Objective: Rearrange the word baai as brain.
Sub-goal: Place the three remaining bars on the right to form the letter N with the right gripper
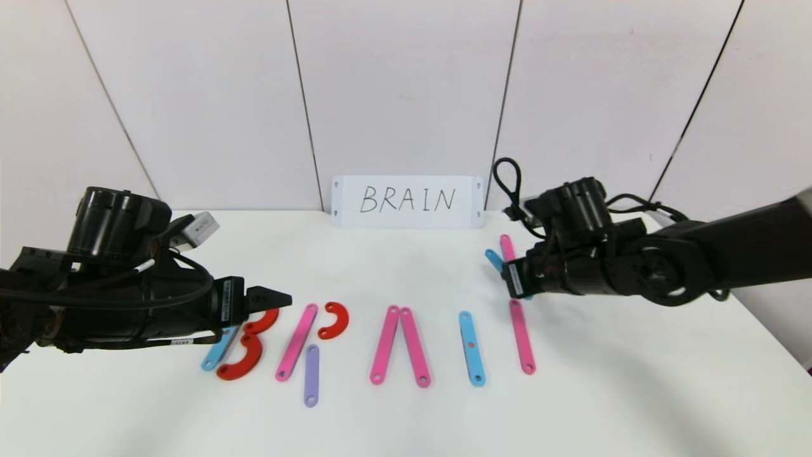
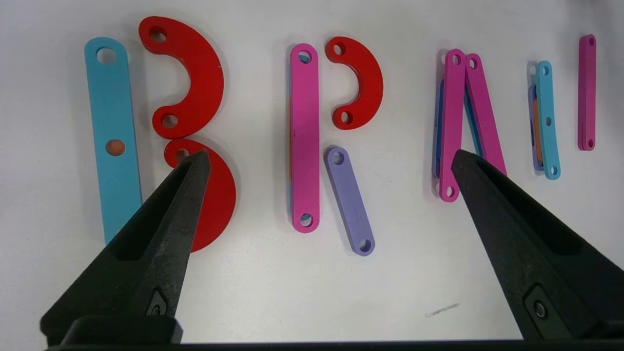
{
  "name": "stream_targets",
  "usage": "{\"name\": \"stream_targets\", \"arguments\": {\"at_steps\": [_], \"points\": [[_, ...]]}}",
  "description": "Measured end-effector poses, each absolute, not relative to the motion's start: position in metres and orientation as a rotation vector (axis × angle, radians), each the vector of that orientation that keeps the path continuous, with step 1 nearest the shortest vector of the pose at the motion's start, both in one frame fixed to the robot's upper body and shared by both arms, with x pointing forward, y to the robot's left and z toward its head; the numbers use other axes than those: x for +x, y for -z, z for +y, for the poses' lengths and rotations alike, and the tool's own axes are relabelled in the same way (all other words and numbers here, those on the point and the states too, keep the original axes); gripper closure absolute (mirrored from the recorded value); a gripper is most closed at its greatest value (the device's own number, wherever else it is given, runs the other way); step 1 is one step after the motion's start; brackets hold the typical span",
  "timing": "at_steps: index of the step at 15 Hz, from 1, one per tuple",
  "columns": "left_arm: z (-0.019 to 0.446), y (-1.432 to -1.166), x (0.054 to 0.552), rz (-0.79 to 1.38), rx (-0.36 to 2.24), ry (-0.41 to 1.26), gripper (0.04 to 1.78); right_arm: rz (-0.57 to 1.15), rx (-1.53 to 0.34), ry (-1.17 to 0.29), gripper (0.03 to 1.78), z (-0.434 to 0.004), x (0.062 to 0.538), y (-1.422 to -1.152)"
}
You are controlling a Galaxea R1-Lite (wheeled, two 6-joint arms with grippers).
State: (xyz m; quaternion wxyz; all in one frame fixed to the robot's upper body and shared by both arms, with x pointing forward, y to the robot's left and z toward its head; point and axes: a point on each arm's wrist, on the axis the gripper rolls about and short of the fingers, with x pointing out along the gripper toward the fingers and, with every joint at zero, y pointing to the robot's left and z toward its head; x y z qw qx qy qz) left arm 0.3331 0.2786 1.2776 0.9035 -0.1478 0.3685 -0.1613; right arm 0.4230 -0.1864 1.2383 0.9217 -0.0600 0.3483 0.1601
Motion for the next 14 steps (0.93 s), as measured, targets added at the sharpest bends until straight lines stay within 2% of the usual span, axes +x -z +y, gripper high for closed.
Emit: {"name": "stream_targets", "arguments": {"at_steps": [7, 14], "points": [[0.277, -1.276, 0.332, 0.768, -0.303, 0.337, 0.09, 0.809, -0.122, -0.394, 1.53, -0.24, 0.36, -1.233], [0.276, -1.275, 0.332, 0.771, -0.3, 0.338, 0.09, 0.868, -0.118, -0.37, 1.53, -0.25, 0.352, -1.219]]}}
